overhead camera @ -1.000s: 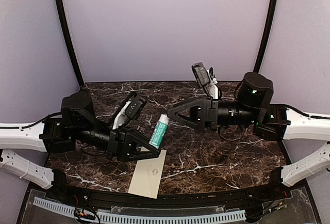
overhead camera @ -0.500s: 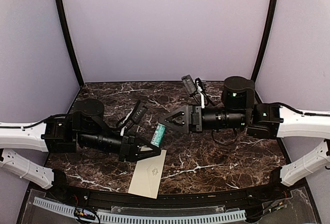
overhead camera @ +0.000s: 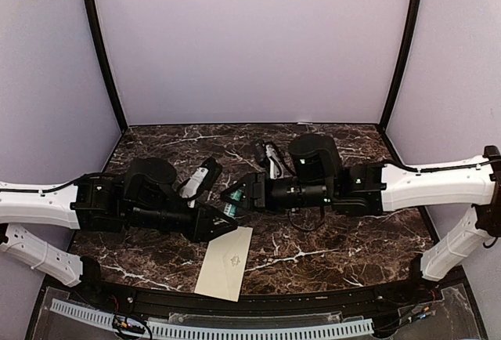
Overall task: Place the letter into the envelope and seal it
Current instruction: Screw the solid glue.
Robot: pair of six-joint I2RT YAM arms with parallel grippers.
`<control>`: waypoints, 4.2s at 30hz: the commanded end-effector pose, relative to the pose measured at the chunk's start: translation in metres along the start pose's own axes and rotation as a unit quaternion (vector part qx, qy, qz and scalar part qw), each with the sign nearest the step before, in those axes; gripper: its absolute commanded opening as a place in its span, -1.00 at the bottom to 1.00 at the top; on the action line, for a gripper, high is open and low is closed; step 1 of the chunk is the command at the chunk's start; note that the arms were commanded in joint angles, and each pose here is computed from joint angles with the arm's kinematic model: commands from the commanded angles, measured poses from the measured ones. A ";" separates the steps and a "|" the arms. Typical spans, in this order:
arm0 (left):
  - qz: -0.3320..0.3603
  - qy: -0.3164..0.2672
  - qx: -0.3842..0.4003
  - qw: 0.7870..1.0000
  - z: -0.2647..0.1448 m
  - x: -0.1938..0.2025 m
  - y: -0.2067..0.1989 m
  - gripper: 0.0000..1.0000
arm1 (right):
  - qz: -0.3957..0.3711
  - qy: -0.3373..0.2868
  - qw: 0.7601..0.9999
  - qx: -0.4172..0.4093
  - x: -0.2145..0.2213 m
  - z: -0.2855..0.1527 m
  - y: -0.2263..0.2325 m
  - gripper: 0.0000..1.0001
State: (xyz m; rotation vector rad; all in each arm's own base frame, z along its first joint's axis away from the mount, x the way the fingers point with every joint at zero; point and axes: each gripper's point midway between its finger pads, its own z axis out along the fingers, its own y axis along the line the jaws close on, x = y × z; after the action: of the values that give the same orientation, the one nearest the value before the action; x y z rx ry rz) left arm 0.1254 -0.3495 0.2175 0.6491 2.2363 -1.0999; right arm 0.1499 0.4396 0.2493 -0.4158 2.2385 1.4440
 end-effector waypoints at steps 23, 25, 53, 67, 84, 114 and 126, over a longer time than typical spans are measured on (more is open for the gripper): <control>0.040 0.012 0.353 0.935 -0.062 -0.006 -0.123 -1.00 | -0.166 -0.039 0.925 -0.341 0.002 -0.097 0.129 -1.00; 0.044 0.006 0.368 0.929 -0.069 -0.011 -0.130 -1.00 | -0.178 -0.041 0.914 -0.363 0.003 -0.107 0.137 -1.00; 0.003 -0.119 0.316 0.941 -0.071 -0.067 -0.124 0.28 | -0.196 -0.120 0.932 -0.280 -0.027 -0.081 0.144 -1.00; -0.017 -0.142 0.303 0.942 -0.078 -0.074 -0.110 -0.10 | -0.200 -0.089 0.932 -0.289 -0.017 -0.075 0.146 -1.00; -0.022 -0.112 0.287 0.951 -0.068 -0.069 -0.103 -0.96 | -0.200 -0.079 0.938 -0.273 -0.016 -0.071 0.142 -0.89; 0.092 -0.139 -0.058 0.984 -0.070 -0.131 0.151 -0.96 | 0.039 -0.101 0.915 0.389 -0.056 -0.167 -0.246 0.71; 0.096 -0.130 -0.107 0.981 -0.075 -0.127 0.166 -0.97 | 0.019 -0.032 0.884 0.466 -0.085 -0.127 -0.333 0.61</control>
State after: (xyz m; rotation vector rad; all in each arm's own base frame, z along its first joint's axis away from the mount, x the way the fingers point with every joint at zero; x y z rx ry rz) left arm 0.3025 -0.2274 0.2433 0.5713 2.0111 -0.8516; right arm 0.3231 0.1777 0.0701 0.0647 2.6246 0.2694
